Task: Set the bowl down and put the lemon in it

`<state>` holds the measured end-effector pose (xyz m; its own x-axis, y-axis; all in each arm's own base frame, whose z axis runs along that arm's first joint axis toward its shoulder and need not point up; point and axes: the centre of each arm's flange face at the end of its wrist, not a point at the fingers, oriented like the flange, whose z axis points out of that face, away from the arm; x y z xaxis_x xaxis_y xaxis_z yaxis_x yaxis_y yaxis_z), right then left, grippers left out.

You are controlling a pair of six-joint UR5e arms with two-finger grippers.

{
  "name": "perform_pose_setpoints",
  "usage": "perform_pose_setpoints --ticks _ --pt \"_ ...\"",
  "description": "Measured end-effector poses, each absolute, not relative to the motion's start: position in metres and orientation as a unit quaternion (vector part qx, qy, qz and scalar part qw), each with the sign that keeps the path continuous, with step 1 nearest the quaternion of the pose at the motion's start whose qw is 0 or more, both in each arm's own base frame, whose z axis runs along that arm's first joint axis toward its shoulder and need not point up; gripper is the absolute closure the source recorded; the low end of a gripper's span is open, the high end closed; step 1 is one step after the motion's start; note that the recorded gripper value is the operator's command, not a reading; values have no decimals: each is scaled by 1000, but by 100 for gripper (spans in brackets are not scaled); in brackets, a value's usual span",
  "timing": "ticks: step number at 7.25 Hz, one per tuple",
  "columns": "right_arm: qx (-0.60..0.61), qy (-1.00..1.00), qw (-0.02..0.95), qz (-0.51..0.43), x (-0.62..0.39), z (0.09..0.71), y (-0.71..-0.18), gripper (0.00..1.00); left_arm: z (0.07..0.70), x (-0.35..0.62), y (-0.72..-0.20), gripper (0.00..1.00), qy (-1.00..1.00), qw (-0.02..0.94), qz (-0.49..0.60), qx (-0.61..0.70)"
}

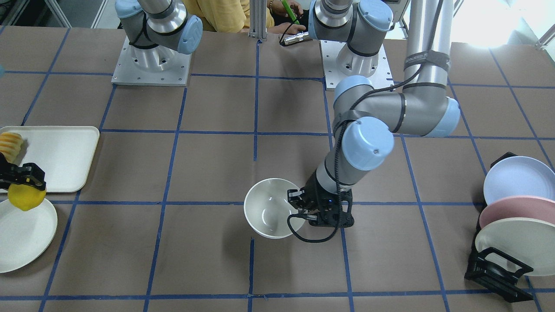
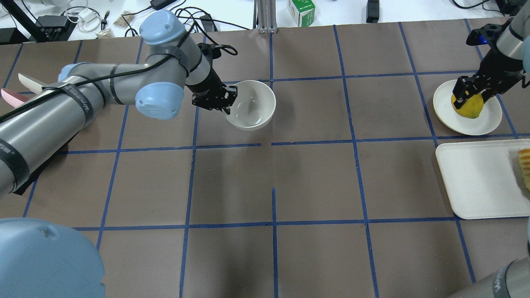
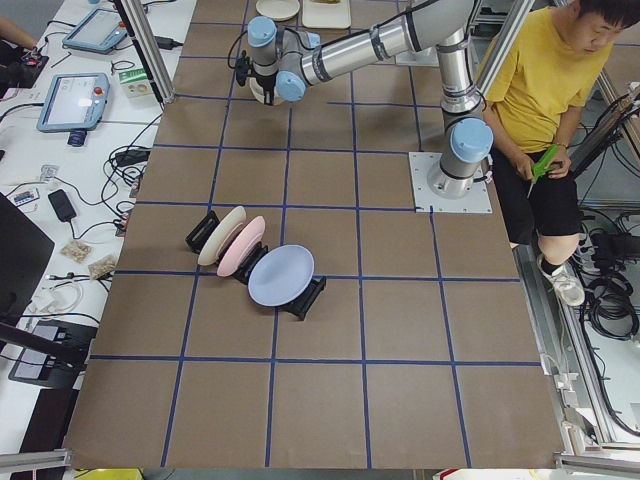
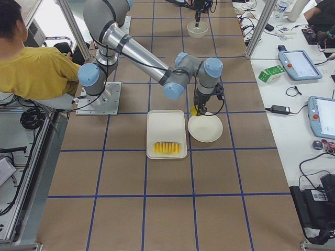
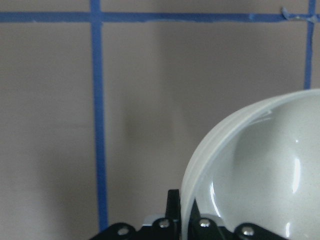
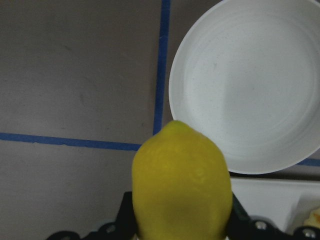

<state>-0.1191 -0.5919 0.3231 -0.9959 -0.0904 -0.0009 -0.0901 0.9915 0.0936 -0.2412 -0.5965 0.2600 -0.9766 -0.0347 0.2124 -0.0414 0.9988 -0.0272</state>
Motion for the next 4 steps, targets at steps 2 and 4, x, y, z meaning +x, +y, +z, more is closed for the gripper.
perform_pose_setpoints --ticks 2,4 --pt "28 -998 -5 -51 -75 339 -588 100 246 -276 -573 100 -995 100 7 25" --pt "18 -999 -30 -39 -33 355 -584 100 224 -282 -567 100 -995 95 -3 25"
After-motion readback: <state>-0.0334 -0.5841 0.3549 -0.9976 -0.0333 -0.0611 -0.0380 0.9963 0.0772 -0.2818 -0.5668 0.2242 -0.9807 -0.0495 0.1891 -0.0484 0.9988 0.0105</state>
